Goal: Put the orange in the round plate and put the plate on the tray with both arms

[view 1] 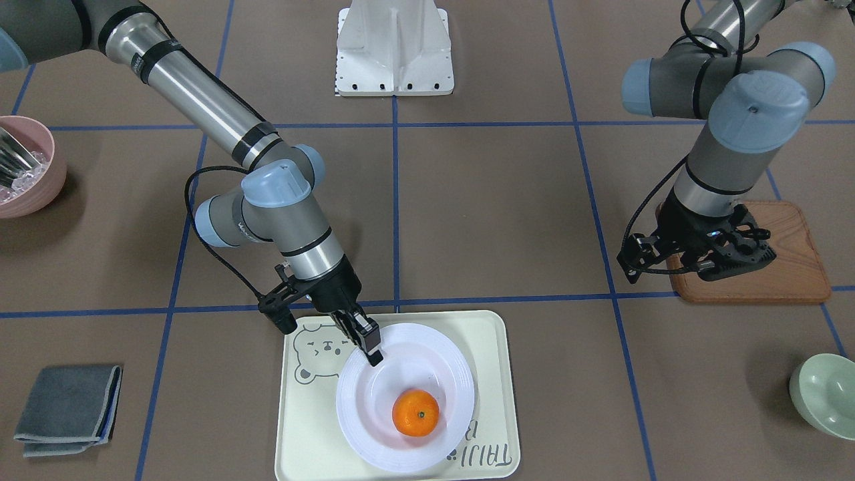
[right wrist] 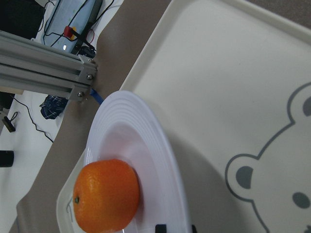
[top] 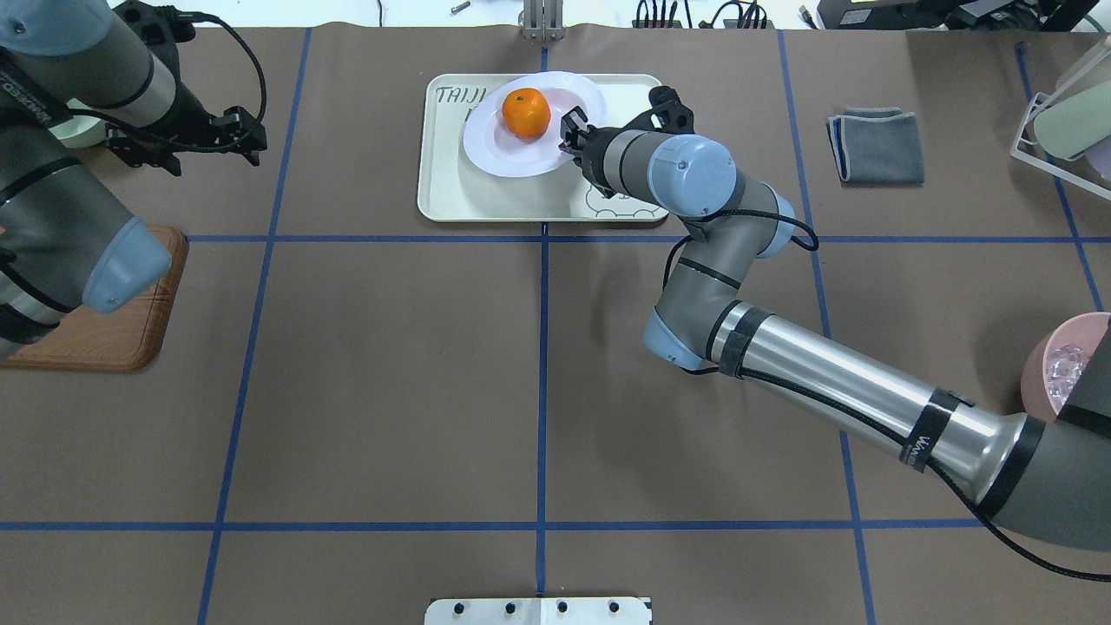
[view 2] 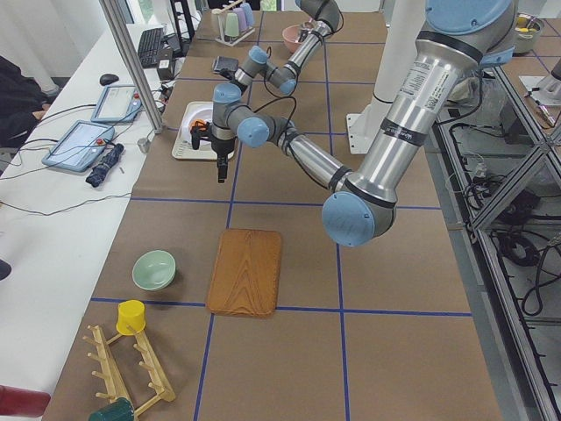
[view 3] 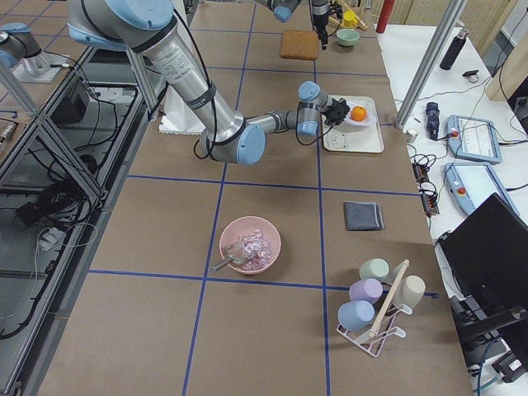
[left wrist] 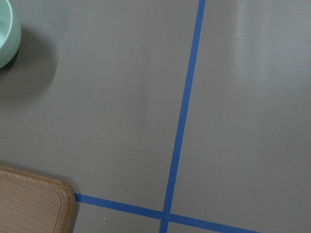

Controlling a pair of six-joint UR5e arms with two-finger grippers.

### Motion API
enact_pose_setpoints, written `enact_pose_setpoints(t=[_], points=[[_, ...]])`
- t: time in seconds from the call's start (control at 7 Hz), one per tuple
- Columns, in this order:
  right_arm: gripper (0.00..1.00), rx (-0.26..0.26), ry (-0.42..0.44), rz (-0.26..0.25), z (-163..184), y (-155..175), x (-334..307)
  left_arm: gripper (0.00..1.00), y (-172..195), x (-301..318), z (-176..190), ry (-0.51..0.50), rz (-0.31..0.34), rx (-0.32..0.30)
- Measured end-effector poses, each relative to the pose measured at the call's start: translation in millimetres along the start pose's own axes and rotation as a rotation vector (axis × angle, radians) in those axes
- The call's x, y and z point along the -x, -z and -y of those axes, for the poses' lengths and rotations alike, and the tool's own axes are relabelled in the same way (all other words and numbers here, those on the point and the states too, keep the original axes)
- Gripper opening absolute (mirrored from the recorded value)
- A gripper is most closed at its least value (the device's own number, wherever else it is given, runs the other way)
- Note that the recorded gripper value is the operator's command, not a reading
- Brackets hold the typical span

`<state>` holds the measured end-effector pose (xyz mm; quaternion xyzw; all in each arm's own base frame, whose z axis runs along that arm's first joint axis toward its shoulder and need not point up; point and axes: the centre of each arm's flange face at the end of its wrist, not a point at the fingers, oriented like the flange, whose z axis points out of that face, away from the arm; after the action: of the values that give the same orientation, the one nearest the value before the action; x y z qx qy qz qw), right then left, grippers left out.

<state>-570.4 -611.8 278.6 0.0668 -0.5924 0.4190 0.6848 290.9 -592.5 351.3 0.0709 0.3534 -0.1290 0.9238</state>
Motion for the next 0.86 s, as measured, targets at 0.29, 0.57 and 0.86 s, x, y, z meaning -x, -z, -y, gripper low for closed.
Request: enact_pose_setpoints(t=[0.29, 0.57, 0.86], points=[[1.0, 0.041, 0.206, -0.206, 15, 28, 9, 0.99, 0, 1, 0, 0.002, 0.002, 0.001], [1.0, 0.149, 0.343, -0.396, 73, 83, 22, 0.99, -2, 2, 1, 0.001, 0.004, 0.002], [1.0, 0.227, 0.497, -0.508, 153, 138, 10, 0.99, 3, 13, 7, -0.025, 0.003, -0.003]])
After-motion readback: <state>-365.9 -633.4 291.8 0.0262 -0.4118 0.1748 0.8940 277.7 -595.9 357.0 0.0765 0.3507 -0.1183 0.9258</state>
